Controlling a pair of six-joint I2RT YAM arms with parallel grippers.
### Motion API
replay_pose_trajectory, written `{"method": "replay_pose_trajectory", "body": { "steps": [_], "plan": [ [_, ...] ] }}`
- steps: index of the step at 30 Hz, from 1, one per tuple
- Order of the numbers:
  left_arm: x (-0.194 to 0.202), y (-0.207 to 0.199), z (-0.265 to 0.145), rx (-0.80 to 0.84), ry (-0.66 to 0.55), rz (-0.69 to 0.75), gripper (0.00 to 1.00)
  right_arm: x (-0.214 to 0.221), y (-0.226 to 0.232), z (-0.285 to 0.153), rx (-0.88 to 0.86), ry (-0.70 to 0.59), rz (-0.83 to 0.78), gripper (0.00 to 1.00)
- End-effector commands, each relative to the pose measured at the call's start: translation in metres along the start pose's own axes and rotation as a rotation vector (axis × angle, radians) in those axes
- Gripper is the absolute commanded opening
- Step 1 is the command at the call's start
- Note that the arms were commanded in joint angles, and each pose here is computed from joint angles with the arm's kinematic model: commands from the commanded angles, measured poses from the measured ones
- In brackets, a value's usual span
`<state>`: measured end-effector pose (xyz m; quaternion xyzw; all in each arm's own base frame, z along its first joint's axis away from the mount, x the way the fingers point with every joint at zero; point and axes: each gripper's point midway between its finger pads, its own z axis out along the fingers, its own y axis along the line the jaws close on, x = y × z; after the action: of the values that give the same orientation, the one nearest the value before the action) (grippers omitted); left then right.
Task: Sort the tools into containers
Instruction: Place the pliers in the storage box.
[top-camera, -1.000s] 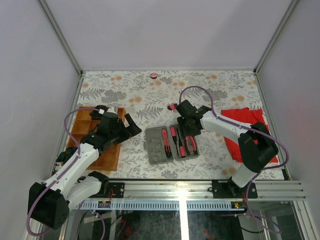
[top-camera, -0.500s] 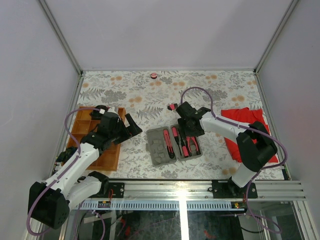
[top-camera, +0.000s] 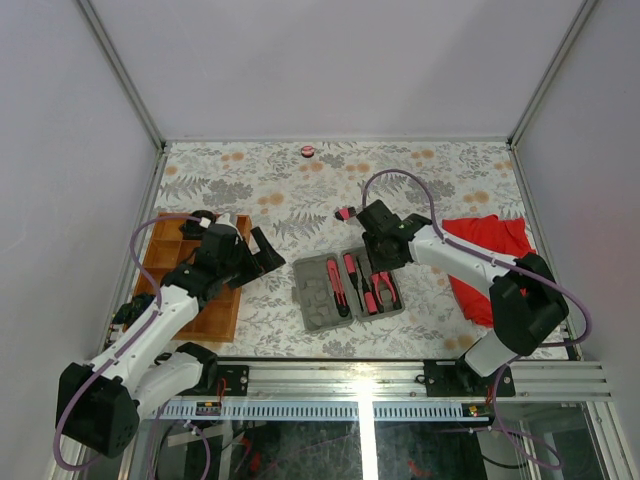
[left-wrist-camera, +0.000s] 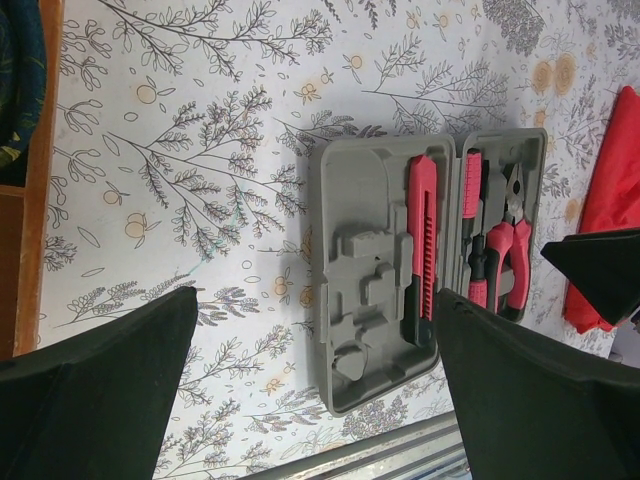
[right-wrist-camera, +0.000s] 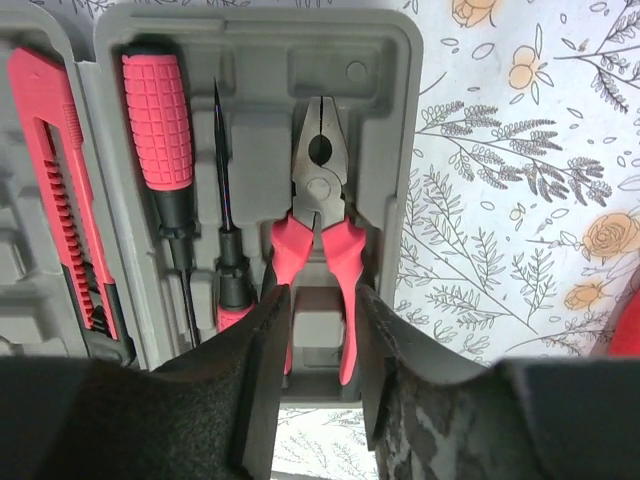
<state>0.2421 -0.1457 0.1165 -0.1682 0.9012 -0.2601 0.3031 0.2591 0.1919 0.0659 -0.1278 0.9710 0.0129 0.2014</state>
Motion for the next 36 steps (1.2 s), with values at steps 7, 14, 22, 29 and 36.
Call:
{"method": "replay_pose_trajectory", "body": {
  "steps": [7, 14, 22, 29, 36],
  "plan": [
    [-0.007, -0.01, 0.003, 0.046, -0.018, -0.006, 1.0, 0.036, -0.011, -0.007, -0.015, 0.081, -0.045, 0.24],
    [-0.005, -0.009, 0.006, 0.045, -0.007, -0.005, 1.0, 0.044, -0.009, -0.001, -0.02, 0.117, -0.051, 0.18],
    [-0.003, -0.008, 0.006, 0.042, -0.007, -0.009, 1.0, 0.049, -0.017, 0.003, 0.02, 0.137, -0.06, 0.16],
    [-0.003, -0.007, 0.005, 0.042, -0.009, -0.008, 1.0, 0.058, -0.021, 0.007, 0.045, 0.168, -0.069, 0.15],
    [-0.002, -0.007, 0.005, 0.04, -0.005, -0.008, 1.0, 0.074, -0.019, 0.016, 0.031, 0.235, -0.076, 0.09]
  ]
}}
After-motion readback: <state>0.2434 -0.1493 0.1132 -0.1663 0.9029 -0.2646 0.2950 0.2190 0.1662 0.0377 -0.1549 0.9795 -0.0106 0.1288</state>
